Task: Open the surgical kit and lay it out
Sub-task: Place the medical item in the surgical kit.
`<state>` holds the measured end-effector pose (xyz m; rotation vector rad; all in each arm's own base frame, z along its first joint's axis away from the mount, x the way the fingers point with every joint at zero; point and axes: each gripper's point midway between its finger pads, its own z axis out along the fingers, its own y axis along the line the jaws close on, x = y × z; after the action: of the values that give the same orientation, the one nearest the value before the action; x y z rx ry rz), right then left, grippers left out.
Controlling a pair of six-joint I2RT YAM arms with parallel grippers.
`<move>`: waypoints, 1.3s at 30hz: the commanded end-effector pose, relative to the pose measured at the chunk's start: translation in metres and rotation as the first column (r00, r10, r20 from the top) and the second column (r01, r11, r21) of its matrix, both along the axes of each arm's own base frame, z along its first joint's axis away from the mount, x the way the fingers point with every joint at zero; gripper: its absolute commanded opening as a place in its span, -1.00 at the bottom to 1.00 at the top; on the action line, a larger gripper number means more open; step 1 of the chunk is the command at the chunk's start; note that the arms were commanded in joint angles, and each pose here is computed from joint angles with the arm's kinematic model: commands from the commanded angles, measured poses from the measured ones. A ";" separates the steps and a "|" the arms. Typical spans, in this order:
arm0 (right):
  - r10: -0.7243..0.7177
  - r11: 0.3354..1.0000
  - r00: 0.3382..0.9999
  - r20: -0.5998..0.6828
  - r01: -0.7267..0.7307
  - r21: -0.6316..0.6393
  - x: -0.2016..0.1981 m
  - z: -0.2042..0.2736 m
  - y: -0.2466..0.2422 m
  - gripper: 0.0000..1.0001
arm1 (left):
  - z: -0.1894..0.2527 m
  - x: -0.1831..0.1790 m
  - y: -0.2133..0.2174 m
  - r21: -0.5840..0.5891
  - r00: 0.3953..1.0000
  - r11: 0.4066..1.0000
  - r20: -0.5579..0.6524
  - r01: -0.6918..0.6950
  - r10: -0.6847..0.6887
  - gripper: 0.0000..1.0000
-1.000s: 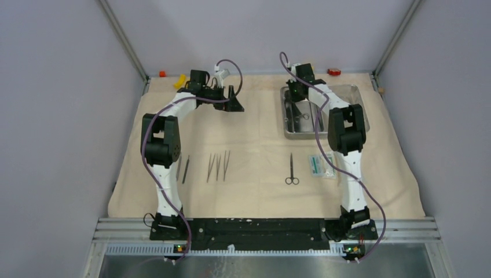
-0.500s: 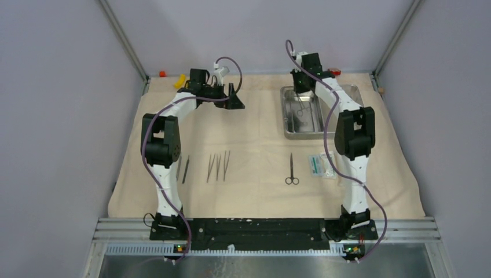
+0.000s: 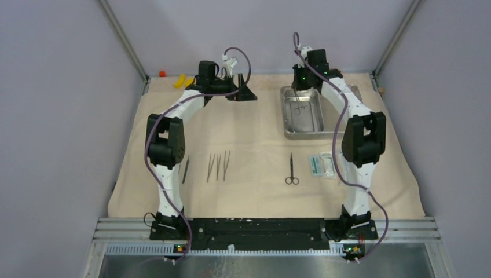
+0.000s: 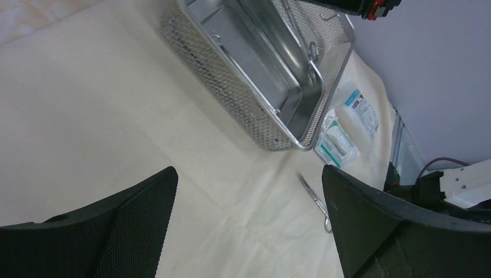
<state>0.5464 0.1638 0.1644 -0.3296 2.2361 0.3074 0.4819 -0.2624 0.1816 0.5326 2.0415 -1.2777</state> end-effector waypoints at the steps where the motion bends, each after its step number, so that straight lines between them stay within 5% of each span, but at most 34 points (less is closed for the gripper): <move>1: 0.026 0.988 0.998 0.059 -0.034 0.148 -0.018 0.052 0.024 -1.00 | 0.033 -0.007 -0.035 -0.095 0.999 0.995 0.008 0.033 -0.032 0.98; 11: 0.085 0.950 0.996 -0.012 -0.078 0.302 -0.052 0.048 0.066 -1.00 | 0.022 -0.028 -0.089 -0.130 0.994 0.991 -0.101 0.037 -0.051 0.93; 39: 0.119 0.927 0.992 -0.044 -0.095 0.364 -0.068 0.037 0.081 -1.00 | -0.015 -0.034 -0.137 -0.162 0.959 0.986 -0.269 0.042 -0.085 -0.33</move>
<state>0.4808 0.2364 0.1630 -0.2151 2.2737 0.7547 0.4417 -0.3914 0.1458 0.3222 2.2202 -1.5735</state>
